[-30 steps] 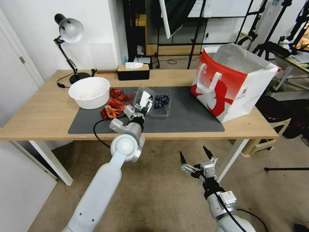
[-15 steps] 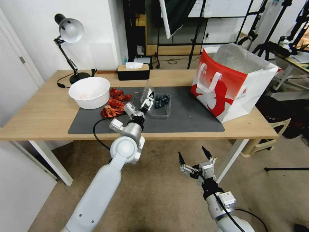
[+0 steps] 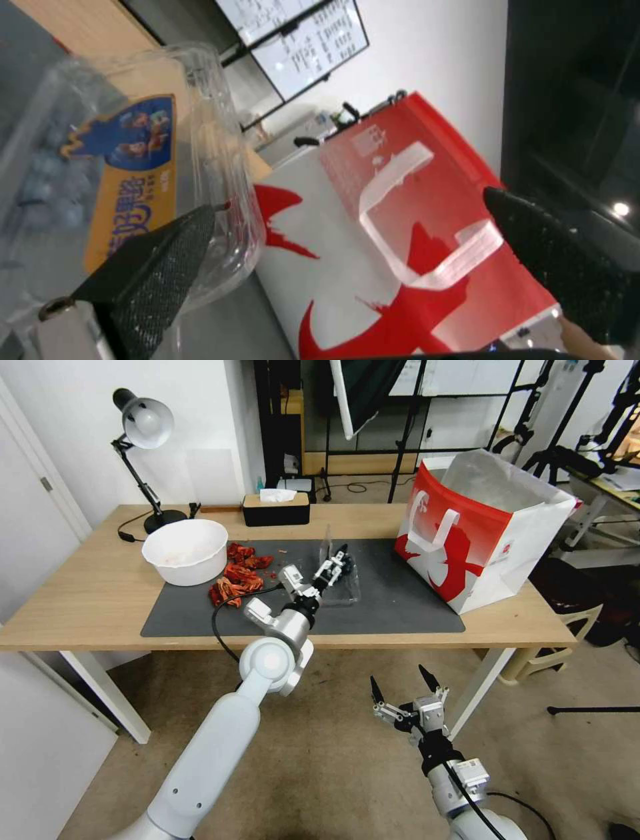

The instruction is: Close the takeout container lid, then place the container into the takeout bag.

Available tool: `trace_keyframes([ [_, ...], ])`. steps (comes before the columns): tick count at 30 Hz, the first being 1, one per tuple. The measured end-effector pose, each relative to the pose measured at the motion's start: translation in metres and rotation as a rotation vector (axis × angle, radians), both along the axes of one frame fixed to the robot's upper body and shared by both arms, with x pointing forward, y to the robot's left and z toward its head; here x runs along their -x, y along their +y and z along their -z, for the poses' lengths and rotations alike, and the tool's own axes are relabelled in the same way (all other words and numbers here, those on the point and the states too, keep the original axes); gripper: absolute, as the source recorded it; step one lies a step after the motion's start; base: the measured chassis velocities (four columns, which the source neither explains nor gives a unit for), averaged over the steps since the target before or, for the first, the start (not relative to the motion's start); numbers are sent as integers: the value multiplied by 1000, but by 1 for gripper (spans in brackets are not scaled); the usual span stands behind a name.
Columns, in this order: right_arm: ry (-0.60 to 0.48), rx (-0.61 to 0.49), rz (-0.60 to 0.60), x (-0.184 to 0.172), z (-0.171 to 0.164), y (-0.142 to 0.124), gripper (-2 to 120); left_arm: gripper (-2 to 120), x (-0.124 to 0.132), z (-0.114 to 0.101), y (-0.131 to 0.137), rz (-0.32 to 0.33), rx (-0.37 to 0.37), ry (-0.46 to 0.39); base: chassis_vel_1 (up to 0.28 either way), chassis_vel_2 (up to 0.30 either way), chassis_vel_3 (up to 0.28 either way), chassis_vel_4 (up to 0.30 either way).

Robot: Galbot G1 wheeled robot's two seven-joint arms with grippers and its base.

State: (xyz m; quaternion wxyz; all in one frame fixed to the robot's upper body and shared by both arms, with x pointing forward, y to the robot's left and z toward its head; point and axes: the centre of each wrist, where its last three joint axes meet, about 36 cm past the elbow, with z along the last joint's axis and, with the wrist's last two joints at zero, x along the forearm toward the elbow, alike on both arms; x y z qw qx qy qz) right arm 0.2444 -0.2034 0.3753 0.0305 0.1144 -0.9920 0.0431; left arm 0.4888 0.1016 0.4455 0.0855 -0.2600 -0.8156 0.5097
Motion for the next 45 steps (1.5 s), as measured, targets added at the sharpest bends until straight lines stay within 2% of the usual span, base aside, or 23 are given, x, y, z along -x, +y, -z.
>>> trace_keyframes([
  [6,0,-4,4,0,0,1,100,97,-5,5,-8,27,-28,19,0,0,0,0],
  [10,-2,-6,5,-1,0,1,100,88,-9,8,-14,13,-62,62,0,0,0,0],
  [13,-4,-8,6,-2,0,2,100,74,-11,14,-15,-15,-89,98,0,0,0,0],
  [14,-4,-8,6,-2,0,2,100,74,-11,14,-15,-15,-89,98,0,0,0,0],
  [16,-4,-11,7,-2,0,2,100,61,-10,17,-16,-28,-106,124,0,0,0,0],
  [17,-4,-11,7,-2,0,2,100,61,-10,17,-16,-28,-106,124,0,0,0,0],
  [19,-9,-17,7,-3,-2,3,100,51,-9,19,-16,-37,-131,143,0,0,0,0],
  [21,-11,-19,7,-3,-3,3,100,48,-9,20,-15,-38,-139,146,0,0,0,0],
  [22,-17,-22,7,-4,-6,3,100,41,-9,21,-15,-37,-147,148,0,0,0,0],
  [23,-17,-22,7,-4,-6,3,100,41,-9,21,-15,-37,-147,148,0,0,0,0],
  [26,-33,-34,8,-8,-16,2,100,26,-8,22,-15,-34,-161,147,0,0,0,0],
  [27,-33,-34,8,-8,-16,2,100,26,-8,22,-15,-34,-161,147,0,0,0,0],
  [30,-54,-55,14,-16,-29,-2,100,13,-7,23,-16,-32,-187,145,0,0,0,0],
  [31,-54,-55,14,-16,-29,-2,100,13,-7,23,-16,-32,-187,145,0,0,0,0],
  [32,-58,-86,19,-22,-38,-6,100,6,-6,25,-17,-30,-199,143,0,0,0,0],
  [33,-58,-86,19,-22,-38,-6,100,6,-6,25,-17,-30,-199,143,0,0,0,0],
  [34,-55,-125,22,-28,-47,-9,100,1,-6,25,-17,-30,-204,143,0,0,0,0],
  [36,-48,-198,27,-41,-63,-16,100,0,-7,27,-17,-32,-209,145,0,0,0,0],
  [37,-48,-198,27,-41,-63,-16,100,0,-7,27,-17,-32,-209,145,0,0,0,0],
  [41,-28,-349,38,-67,-91,-29,100,0,-7,29,-16,-38,-224,142,0,0,0,0],
  [42,-28,-349,38,-67,-91,-29,100,0,-7,29,-16,-38,-224,142,0,0,0,0],
  [45,9,-465,47,-93,-107,-33,100,0,-7,32,-15,-43,-234,141,0,0,0,0],
])
